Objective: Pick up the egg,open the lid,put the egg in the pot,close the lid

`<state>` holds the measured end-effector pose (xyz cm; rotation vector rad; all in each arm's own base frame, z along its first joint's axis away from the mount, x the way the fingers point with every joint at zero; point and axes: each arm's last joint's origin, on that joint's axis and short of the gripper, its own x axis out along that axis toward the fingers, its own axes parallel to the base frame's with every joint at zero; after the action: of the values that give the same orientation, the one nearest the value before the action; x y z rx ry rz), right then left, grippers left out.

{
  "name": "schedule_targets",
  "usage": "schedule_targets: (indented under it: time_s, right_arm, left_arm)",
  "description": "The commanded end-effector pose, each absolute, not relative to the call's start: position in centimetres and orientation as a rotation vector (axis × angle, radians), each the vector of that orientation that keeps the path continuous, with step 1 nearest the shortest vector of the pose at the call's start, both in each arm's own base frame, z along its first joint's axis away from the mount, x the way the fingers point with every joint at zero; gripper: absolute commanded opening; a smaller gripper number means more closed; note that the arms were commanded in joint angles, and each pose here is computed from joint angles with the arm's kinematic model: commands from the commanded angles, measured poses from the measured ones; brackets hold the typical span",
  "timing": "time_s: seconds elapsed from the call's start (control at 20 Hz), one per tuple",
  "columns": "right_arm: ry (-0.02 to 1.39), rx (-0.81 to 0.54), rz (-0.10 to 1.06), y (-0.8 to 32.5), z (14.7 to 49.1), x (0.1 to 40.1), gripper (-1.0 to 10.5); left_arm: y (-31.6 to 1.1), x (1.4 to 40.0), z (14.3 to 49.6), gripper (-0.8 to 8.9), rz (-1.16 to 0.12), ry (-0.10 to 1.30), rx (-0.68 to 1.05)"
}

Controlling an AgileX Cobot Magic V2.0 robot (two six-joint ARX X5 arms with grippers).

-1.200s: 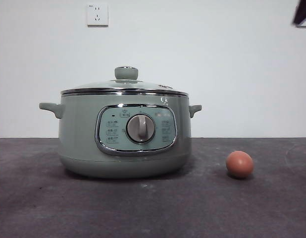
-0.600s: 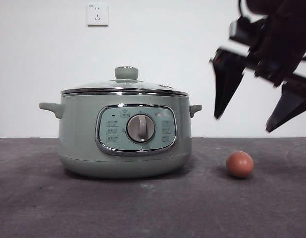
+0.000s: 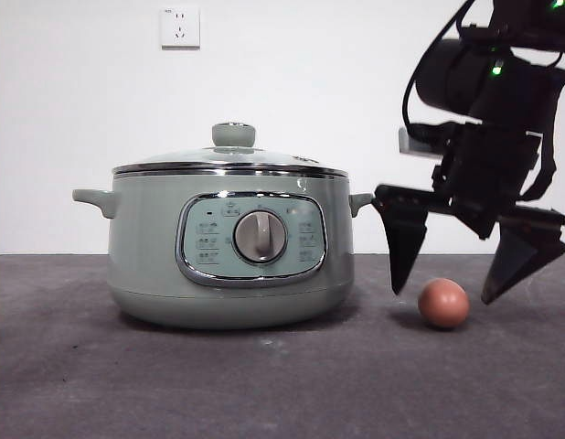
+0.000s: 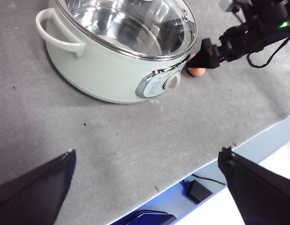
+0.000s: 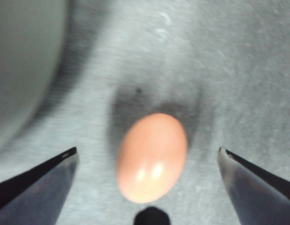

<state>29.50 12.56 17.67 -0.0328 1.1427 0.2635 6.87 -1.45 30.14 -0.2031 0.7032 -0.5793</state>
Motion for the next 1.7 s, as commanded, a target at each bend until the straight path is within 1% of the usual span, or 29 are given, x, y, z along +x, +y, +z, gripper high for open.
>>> schedule_targets:
  time_s: [0.05, 0.1, 0.25, 0.3, 0.4, 0.45, 0.55, 0.65, 0.85, 1.0, 1.2, 1.4, 1.55, 1.7]
  right_arm:
    - [1.170, -0.035, 0.250, 12.7, 16.7, 29.7, 4.2]
    - [1.170, -0.036, 0.250, 12.8, 16.5, 29.8, 3.8]
    - [1.141, -0.028, 0.257, 12.9, 16.6, 30.1, 3.7]
    - [1.141, -0.028, 0.256, 12.9, 16.6, 30.1, 3.2]
    - [1.143, -0.029, 0.257, 12.9, 16.6, 30.1, 1.9]
    - [1.144, -0.029, 0.257, 12.9, 16.6, 30.1, 1.6]
    - [1.149, -0.029, 0.256, 12.9, 16.6, 30.0, 1.4]
    - [1.154, -0.027, 0.260, 12.9, 16.5, 30.0, -0.2]
    - [1.148, -0.029, 0.264, 12.8, 16.8, 29.9, -0.1]
    - [1.110, -0.045, 0.285, 12.6, 18.4, 29.3, -0.1]
    - [1.002, -0.066, 0.322, 11.5, 23.2, 27.1, -0.1]
    - [0.831, -0.069, 0.362, 9.8, 29.0, 22.9, -0.1]
    - [0.718, -0.061, 0.379, 8.3, 32.1, 19.5, -0.1]
    - [0.652, -0.054, 0.387, 7.1, 33.8, 16.6, -0.1]
  left_arm:
    - [-1.4, 6.9, 30.3, 6.60, -0.580, 0.693, -0.203]
    - [-1.4, 6.9, 30.3, 6.60, -0.580, 0.693, -0.203]
    - [-1.4, 6.9, 30.3, 6.60, -0.580, 0.693, -0.203]
    - [-1.4, 6.9, 30.3, 6.60, -0.579, 0.693, -0.203]
    - [-1.4, 6.9, 30.3, 6.60, -0.579, 0.693, -0.203]
    - [-1.4, 6.9, 30.3, 6.60, -0.579, 0.693, -0.203]
    - [-1.4, 6.9, 30.3, 6.60, -0.579, 0.693, -0.202]
    - [-1.4, 6.9, 30.3, 6.60, -0.579, 0.693, -0.202]
    - [-1.4, 7.0, 30.4, 6.60, -0.580, 0.672, -0.195]
    - [-1.4, 7.5, 30.7, 6.60, -0.581, 0.637, -0.183]
    - [-1.4, 9.4, 30.9, 6.60, -0.583, 0.624, -0.199]
    - [-2.1, 12.6, 31.4, 6.60, -0.620, 0.578, -0.231]
    - [-3.5, 15.7, 31.9, 6.60, -0.642, 0.563, -0.199]
    - [-5.9, 18.8, 33.1, 6.60, -0.632, 0.579, -0.130]
